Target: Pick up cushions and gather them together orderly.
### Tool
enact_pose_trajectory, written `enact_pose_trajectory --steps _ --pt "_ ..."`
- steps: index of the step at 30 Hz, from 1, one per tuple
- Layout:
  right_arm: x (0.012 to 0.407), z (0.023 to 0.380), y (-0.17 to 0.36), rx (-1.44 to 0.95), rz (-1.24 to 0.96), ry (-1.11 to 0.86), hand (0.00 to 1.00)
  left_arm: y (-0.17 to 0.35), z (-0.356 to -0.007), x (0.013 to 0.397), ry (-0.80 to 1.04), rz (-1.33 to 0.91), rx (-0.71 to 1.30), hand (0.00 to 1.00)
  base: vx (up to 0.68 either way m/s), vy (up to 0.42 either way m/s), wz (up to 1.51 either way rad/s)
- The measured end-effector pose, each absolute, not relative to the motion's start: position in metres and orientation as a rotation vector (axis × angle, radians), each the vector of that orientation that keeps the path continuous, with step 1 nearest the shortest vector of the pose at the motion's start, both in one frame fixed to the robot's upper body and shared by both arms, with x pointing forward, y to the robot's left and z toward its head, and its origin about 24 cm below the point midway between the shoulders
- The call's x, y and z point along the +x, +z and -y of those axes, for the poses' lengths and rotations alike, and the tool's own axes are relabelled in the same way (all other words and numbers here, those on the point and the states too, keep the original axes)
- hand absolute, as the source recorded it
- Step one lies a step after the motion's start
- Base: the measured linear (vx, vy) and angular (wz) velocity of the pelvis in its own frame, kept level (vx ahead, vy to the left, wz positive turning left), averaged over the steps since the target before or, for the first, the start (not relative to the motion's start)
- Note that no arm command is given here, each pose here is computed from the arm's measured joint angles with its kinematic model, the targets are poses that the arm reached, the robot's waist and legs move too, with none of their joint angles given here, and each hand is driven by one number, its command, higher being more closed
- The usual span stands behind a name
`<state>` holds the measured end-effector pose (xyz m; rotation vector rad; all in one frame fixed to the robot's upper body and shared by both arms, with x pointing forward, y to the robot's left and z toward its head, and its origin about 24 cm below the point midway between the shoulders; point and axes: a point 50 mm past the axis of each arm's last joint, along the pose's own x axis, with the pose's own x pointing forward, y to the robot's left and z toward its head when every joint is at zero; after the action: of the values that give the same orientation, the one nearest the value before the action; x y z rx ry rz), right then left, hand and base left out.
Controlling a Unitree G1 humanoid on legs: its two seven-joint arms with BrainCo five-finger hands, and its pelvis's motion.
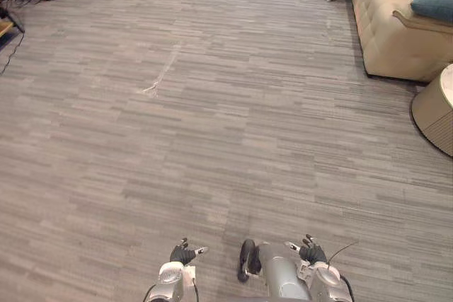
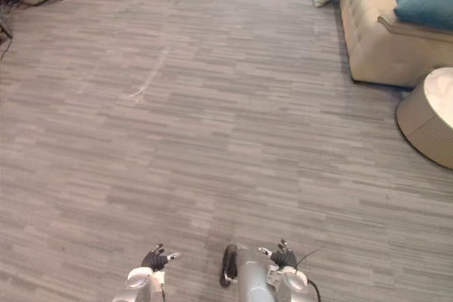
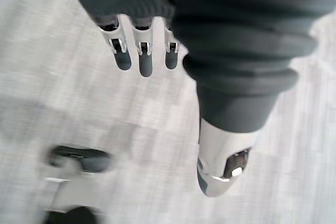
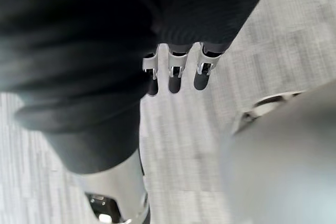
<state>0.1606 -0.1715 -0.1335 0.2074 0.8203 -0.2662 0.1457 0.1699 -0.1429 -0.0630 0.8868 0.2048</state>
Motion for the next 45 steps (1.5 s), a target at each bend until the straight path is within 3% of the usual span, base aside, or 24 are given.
enact_pose_trajectory --steps 8,15,23,32,36,45 --pt "0.163 0.166 -0.134 0.206 -0.837 -0.256 0.00 -0.132 -0.173 0.157 0.264 -0.775 -0.123 0.00 0.57 0.073 -0.81" --pt "0.131 0.157 -0.150 0.196 -0.951 -0.248 0.00 -0.133 -0.201 0.150 0.313 -0.806 -0.060 0.00 0.74 0.304 -0.55" --pt "0.149 0.177 -0.133 0.154 -0.809 -0.273 0.00 -0.147 -0.163 0.138 0.211 -0.910 -0.086 0.00 0.69 0.081 0.27" --pt "0.147 0.198 -0.133 0.113 -0.826 -0.307 0.00 -0.150 -0.158 0.132 0.268 -0.927 -0.164 0.00 0.78 -0.195 0.43" --pt "0.147 0.176 -0.138 0.151 -0.861 -0.264 0.00 -0.141 -0.176 0.139 0.327 -0.854 -0.161 0.00 0.64 -0.093 -0.25" --pt "0.138 0.163 -0.148 0.171 -0.941 -0.254 0.00 -0.135 -0.188 0.145 0.323 -0.809 -0.107 0.00 0.66 0.167 -0.41"
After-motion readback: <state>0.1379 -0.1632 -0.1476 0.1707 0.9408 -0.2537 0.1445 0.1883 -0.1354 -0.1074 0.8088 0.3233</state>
